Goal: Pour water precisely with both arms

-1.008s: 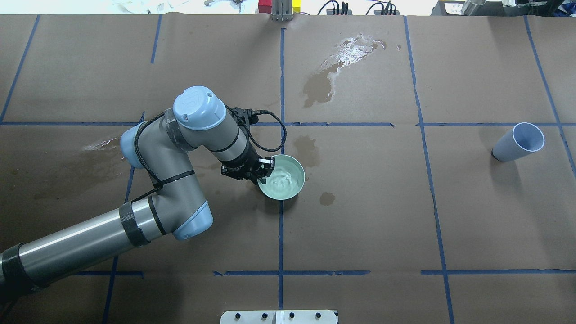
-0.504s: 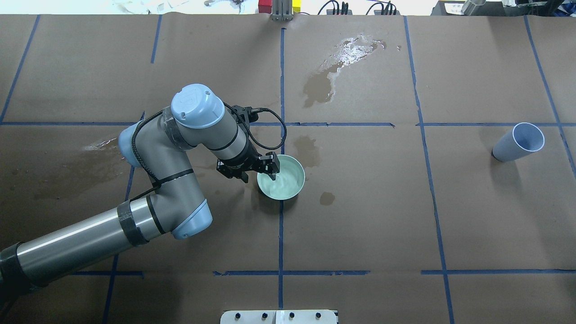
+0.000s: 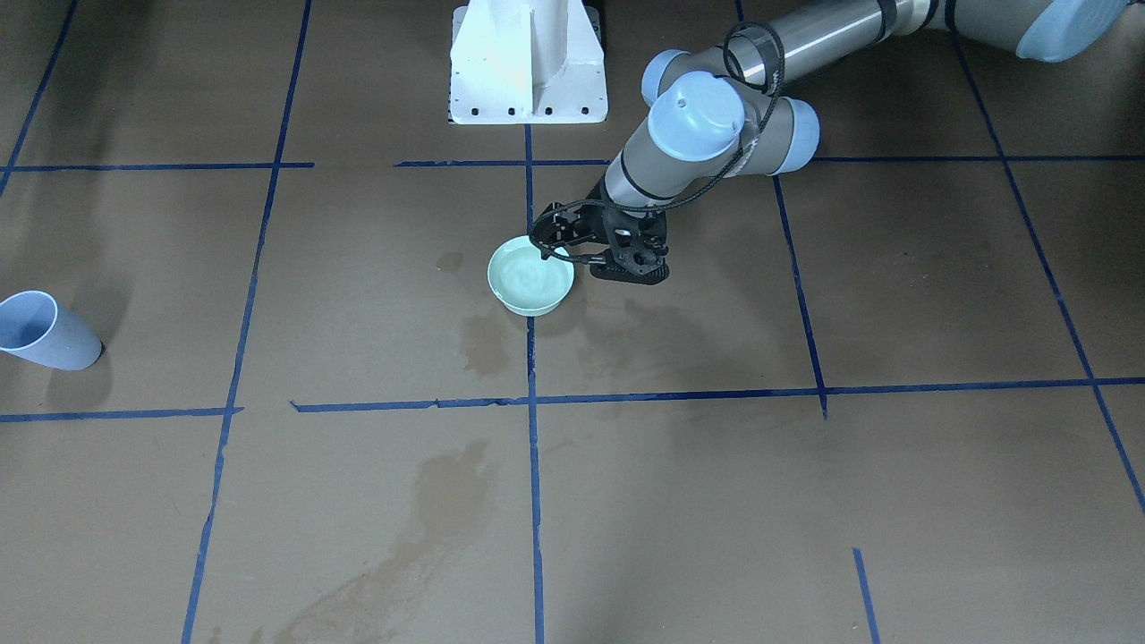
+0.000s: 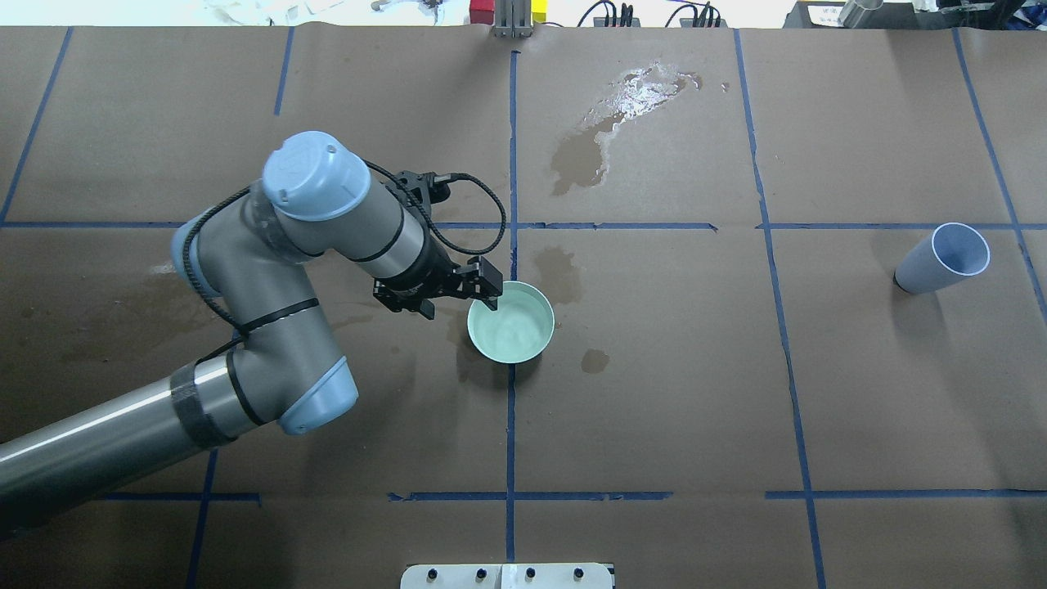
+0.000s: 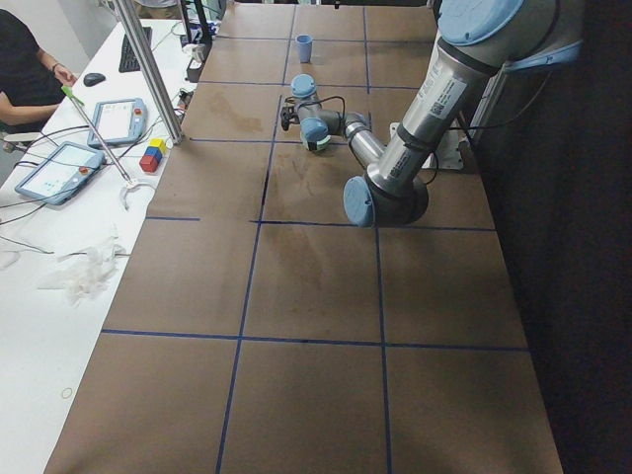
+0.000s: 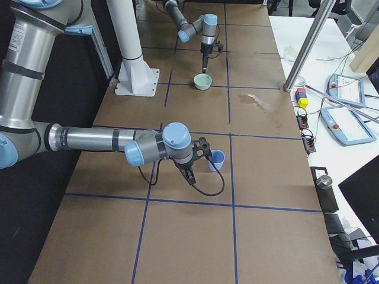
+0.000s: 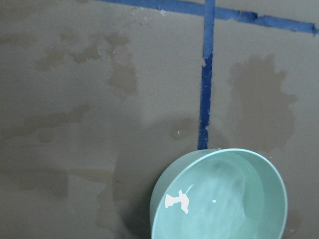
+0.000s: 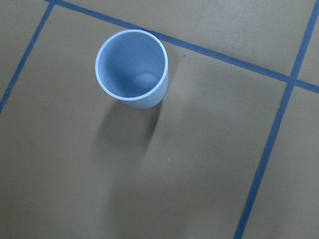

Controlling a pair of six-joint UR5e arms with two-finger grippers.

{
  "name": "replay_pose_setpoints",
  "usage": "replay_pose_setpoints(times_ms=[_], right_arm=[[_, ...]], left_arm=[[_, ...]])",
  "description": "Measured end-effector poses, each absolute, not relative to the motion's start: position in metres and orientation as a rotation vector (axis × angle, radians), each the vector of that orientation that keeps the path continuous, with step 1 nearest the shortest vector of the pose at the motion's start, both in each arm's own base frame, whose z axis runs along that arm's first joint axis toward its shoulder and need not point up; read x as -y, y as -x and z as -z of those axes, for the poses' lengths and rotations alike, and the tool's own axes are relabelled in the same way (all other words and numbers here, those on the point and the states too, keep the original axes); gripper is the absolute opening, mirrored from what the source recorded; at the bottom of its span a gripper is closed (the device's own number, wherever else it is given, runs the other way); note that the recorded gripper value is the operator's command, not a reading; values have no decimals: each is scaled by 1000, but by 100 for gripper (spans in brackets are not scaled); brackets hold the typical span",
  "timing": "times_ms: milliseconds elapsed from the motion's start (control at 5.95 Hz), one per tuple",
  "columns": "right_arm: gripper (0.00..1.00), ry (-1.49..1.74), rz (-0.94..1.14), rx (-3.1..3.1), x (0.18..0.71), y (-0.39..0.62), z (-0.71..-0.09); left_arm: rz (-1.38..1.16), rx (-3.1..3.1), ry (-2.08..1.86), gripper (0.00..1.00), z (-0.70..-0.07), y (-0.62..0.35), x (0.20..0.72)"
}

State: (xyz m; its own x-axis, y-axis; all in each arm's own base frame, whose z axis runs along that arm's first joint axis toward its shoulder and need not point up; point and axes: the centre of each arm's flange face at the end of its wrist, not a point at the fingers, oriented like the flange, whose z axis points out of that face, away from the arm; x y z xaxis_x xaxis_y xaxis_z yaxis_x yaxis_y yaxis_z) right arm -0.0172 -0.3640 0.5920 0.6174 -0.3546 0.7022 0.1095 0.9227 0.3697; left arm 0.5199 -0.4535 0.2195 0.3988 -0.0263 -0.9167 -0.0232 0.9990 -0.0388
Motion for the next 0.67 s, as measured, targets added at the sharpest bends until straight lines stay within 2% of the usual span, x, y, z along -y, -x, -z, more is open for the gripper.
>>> replay_pose_setpoints(times_ms=[672], right_arm=[[99,-413,25,857,337,101,-581]], left_arm=[[41,-1192,-6,99,-230,-451,448]])
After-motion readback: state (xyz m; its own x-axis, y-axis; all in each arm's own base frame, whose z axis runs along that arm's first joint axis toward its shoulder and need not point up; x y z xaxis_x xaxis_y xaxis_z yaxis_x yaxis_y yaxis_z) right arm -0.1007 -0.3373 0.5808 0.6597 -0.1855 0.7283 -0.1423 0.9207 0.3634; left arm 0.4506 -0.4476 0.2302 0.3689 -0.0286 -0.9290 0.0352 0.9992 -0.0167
